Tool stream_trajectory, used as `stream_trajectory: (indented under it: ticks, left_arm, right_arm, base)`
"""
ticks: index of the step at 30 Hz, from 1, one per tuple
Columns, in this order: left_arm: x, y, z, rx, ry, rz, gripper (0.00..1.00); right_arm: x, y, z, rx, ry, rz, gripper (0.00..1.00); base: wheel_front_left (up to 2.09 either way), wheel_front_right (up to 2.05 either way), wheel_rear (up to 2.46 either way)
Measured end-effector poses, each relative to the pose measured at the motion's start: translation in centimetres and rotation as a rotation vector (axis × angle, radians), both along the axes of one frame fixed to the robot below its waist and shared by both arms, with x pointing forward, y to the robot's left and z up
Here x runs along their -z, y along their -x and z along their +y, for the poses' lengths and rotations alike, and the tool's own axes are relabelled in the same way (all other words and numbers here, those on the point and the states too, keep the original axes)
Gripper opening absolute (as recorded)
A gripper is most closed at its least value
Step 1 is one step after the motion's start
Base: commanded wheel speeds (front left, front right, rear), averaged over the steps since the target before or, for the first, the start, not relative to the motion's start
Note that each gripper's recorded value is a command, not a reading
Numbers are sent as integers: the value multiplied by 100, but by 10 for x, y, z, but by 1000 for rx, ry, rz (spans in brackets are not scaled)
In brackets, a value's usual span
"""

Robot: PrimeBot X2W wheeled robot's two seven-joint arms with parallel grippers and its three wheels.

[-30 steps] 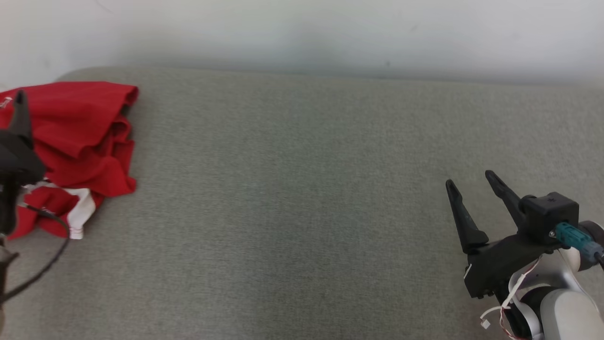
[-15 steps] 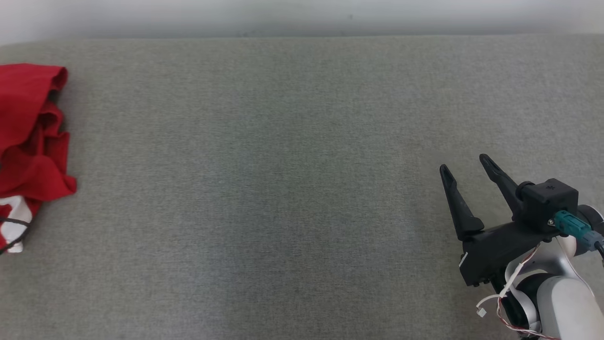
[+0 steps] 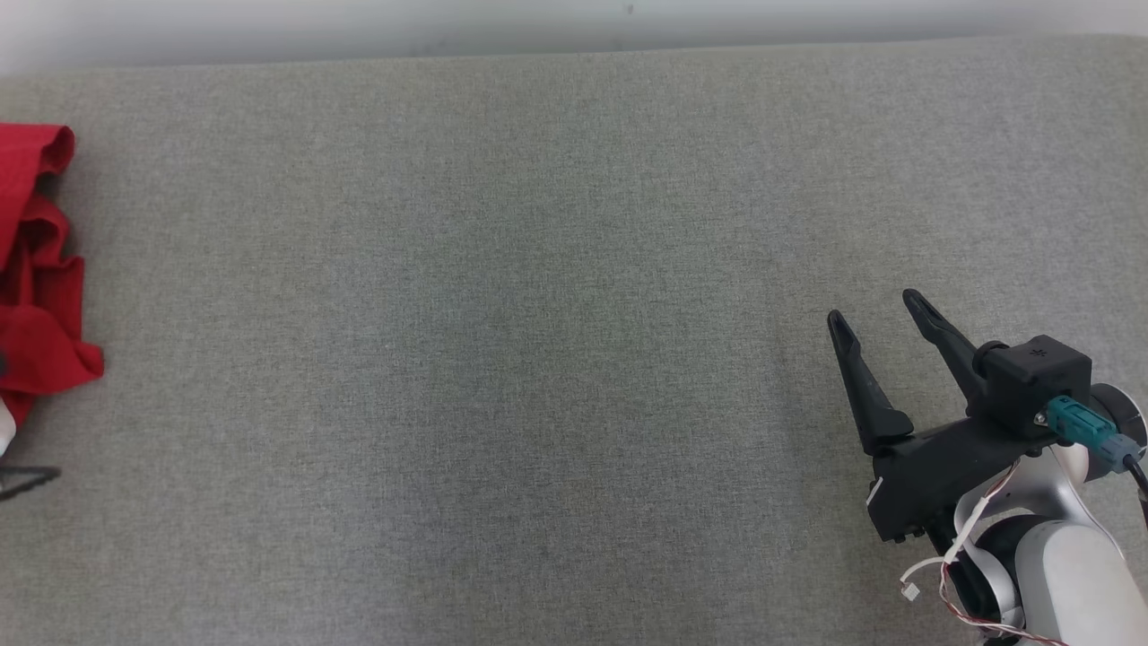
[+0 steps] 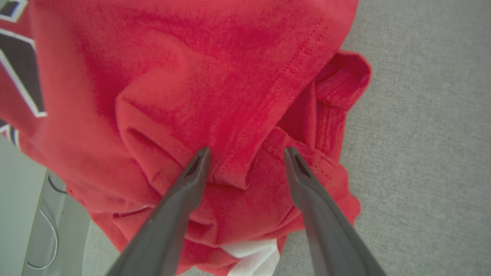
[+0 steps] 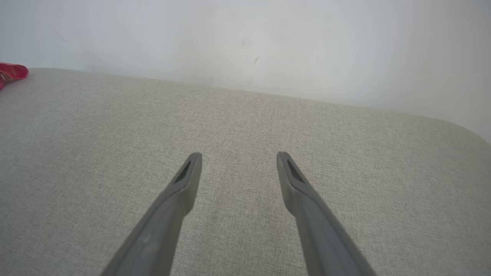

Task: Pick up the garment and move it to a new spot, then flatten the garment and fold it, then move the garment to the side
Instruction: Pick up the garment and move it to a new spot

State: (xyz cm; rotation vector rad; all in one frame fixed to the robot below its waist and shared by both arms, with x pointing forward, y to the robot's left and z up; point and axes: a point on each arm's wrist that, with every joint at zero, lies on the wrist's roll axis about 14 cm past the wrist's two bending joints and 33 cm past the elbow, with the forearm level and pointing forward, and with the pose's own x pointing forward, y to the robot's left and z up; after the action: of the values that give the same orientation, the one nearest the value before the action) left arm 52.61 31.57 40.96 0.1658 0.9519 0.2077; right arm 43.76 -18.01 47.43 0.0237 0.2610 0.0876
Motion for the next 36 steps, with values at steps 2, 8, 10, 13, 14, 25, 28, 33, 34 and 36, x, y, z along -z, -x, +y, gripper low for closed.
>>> stream_trajectory:
  ticks: [2, 8, 10, 13, 14, 25, 28, 33, 34, 36]
  left_arm:
    - [8, 5, -2, 2, -2, 25, 100]
    - [14, 8, 2, 17, -44, 10, 0]
    - [13, 7, 5, 26, -47, 2, 0]
    - [4, 2, 5, 58, -63, -44, 0]
    - [-2, -1, 5, 70, -73, -69, 0]
    - [-98, -46, -26, 217, -52, -422, 0]
    - [-133, -56, -51, 275, 19, -549, 0]
    - [-183, -61, -95, 366, 107, -703, 0]
    - [-193, -61, -106, 378, 145, -734, 0]
    - [-209, -59, -131, 430, 180, -770, 0]
  right_arm:
    - [1, 0, 0, 0, 1, 3, 100]
    - [3, -2, 0, -6, 5, 13, 100]
    - [4, -2, 2, -10, 4, 13, 100]
    - [2, -3, 5, -20, 2, 7, 100]
    - [1, -3, 6, -22, 1, 5, 100]
    - [-10, 2, 15, -37, -23, -27, 100]
    - [-13, 5, 16, -38, -33, -36, 100]
    - [-17, 13, 15, -30, -47, -46, 100]
    - [-19, 15, 14, -27, -49, -50, 100]
    - [-22, 17, 12, -19, -51, -60, 100]
  base:
    - [0, 0, 0]
    - [0, 0, 0]
    - [0, 0, 0]
    - [0, 0, 0]
    - [0, 0, 0]
    - [0, 0, 0]
    - [0, 0, 0]
    - [0, 0, 0]
    - [0, 0, 0]
    - [0, 0, 0]
